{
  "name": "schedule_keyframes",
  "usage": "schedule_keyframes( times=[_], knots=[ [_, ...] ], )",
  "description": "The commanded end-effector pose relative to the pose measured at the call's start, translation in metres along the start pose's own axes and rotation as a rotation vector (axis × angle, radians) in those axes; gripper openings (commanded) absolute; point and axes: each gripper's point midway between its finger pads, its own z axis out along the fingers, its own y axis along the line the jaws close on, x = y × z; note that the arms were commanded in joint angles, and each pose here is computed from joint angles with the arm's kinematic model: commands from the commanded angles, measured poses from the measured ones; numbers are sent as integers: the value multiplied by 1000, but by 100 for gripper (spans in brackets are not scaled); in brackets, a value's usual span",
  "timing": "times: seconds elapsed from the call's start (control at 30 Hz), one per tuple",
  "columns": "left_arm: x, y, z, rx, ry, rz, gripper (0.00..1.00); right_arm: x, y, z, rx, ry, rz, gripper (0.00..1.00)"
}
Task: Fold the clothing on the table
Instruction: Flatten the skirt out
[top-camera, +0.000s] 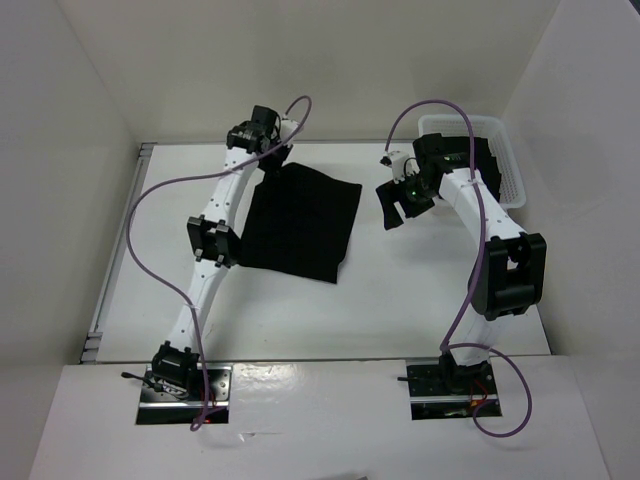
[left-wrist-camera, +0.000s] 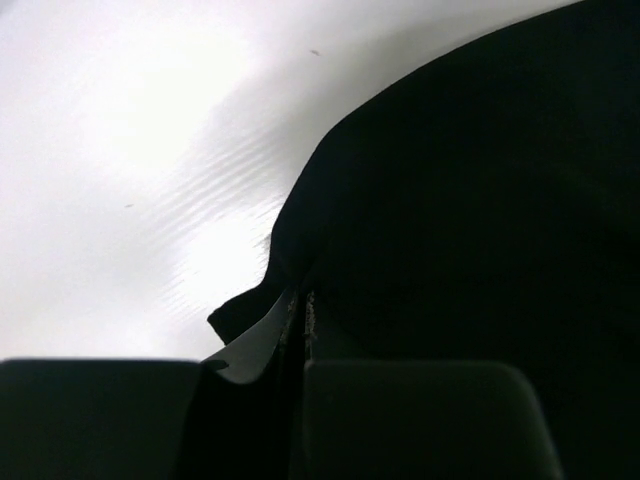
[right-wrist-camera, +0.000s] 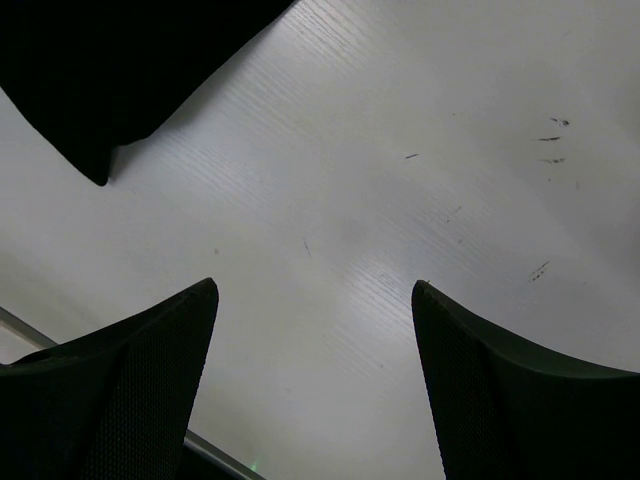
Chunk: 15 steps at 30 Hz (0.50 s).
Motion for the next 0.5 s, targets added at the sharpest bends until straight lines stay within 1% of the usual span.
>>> schedule_keyframes(
  times=[0.0, 0.03, 0.2, 0.23, 0.3, 0.33, 0.4, 0.43, 0.47],
  knots=[
    [-35, 23, -48, -77, -110, -19, 3, -2, 4, -5, -22, -11, 0, 82],
    [-40, 26, -52, -90, -125, -17, 3, -2, 4, -5, -22, -11, 0, 82],
    [-38, 40, -54, -171, -113, -22, 3, -5, 3, -7, -19, -19, -3, 82],
    [-33, 52, -51, -213, -102, -44, 5, -5, 3, -7, -19, -19, -3, 82],
    [-31, 59, -53, -260, -91, -62, 26, -5, 3, -7, -19, -19, -3, 82],
    [-26, 68, -51, -312, -76, -76, 39, -5, 3, -7, -19, -19, -3, 82],
    [-21, 74, -49, -350, -58, -89, 56, -5, 3, -7, -19, -19, -3, 82],
    [-20, 77, -50, -370, -53, -90, 70, -5, 3, -7, -19, -19, -3, 82],
    [-15, 83, -48, -409, -35, -103, 76, -5, 3, -7, -19, -19, -3, 82]
  ],
)
